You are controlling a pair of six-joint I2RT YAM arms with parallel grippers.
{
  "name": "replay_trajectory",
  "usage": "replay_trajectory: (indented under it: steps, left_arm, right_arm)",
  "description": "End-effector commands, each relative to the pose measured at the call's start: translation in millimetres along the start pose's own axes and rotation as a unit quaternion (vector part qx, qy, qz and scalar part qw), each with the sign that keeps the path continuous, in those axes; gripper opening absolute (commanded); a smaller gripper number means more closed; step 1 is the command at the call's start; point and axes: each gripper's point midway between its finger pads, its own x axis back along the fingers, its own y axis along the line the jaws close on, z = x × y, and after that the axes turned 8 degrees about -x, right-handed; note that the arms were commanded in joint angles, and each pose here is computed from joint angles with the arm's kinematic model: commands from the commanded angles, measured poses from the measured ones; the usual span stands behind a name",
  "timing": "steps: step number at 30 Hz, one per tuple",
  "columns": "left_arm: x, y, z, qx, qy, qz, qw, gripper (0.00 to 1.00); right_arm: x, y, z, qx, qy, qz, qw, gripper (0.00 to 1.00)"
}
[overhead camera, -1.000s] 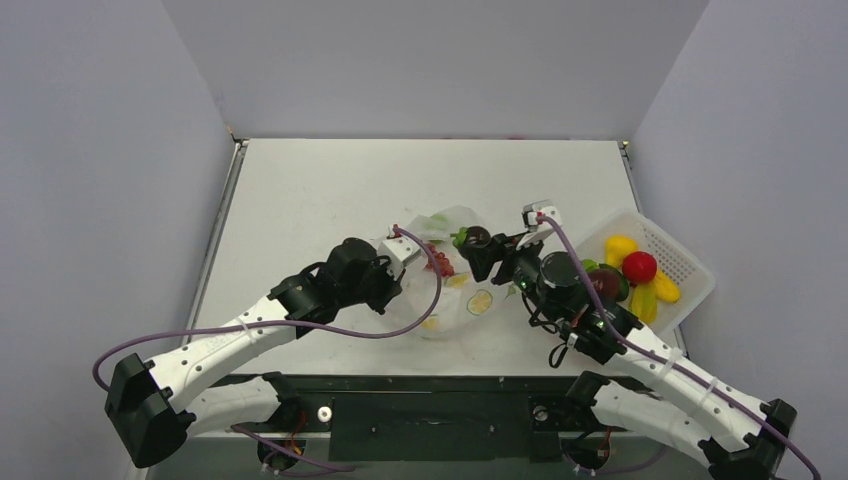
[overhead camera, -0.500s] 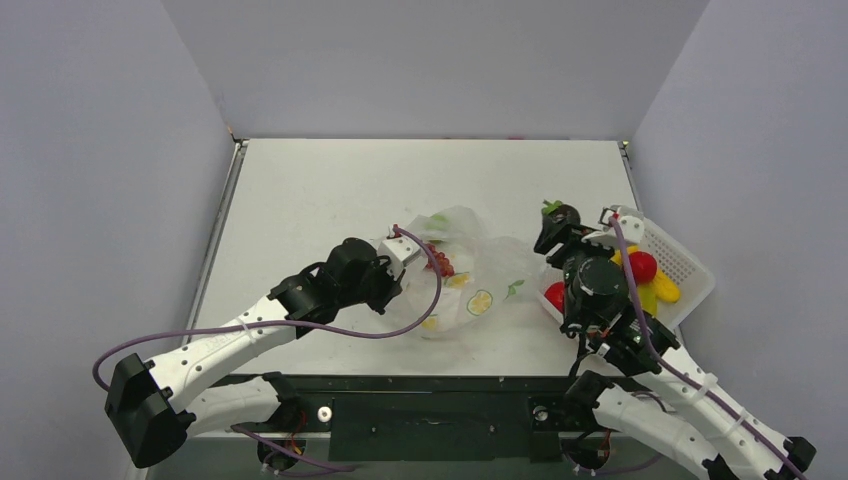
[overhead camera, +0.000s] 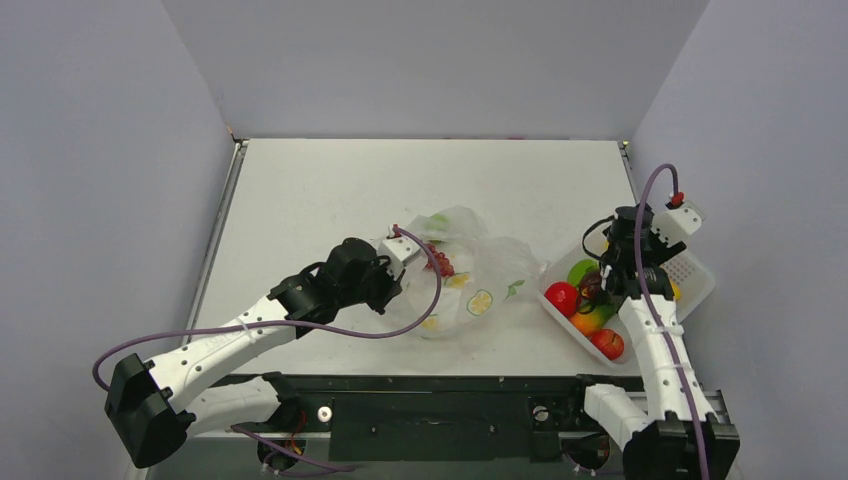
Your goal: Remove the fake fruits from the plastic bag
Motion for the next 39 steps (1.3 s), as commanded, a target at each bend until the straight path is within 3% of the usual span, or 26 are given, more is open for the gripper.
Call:
replay_trajectory:
  steps: [1, 5, 7, 11, 23, 29, 33, 37, 39]
  left_arm:
    - [10.3, 4.0, -30.1, -0.007, -0.042, -0.008, 0.999, 0.00]
    - [10.7, 4.5, -30.3, -0.007, -0.043, -0.009, 0.999, 0.00]
    - [10.8, 4.6, -30.2, -0.007, -0.043, -0.009, 0.999, 0.00]
    - [11.3, 4.5, -30.4, -0.007, -0.043, -0.009, 0.999, 0.00]
    - [10.3, 4.4, -29.8, -0.007, -0.041, -0.009, 0.999, 0.00]
    - [9.7, 3.9, -29.2, -0.007, -0.040, -0.007, 0.999, 0.00]
    - [9.8, 4.2, -30.0, -0.007, -0.041, -0.008, 0.999, 0.00]
    - [9.4, 3.9, -29.5, -0.007, -0.040, -0.007, 0.999, 0.00]
    - [8.7, 4.0, -29.2, -0.007, -0.039, -0.007, 0.999, 0.00]
  right_arm:
    - [-26.3, 3.2, 38.6, -0.029, 0.096, -0.009, 0.995, 0.05]
    - [-42.9, -4.2, 57.3, -0.018, 0.126, 0.006, 0.992, 0.19]
    - [-47.7, -7.5, 64.4, -0.019, 0.131, 0.008, 0.991, 0.35]
    - [-52.5, -11.5, 77.2, -0.017, 0.146, 0.011, 0.989, 0.55]
    - [-25.4, 16.8, 44.3, -0.016, 0.118, -0.074, 0.990, 0.74]
    - [13.4, 49.2, 16.9, 0.026, 0.078, -0.155, 0.984, 0.76]
    - [60.1, 102.1, 29.0, 0.060, 0.106, -0.295, 0.948, 0.75]
    - [128.3, 147.2, 44.6, 0.065, 0.125, -0.445, 0.884, 0.75]
    - [177.3, 166.1, 52.3, 0.070, 0.132, -0.523, 0.839, 0.74]
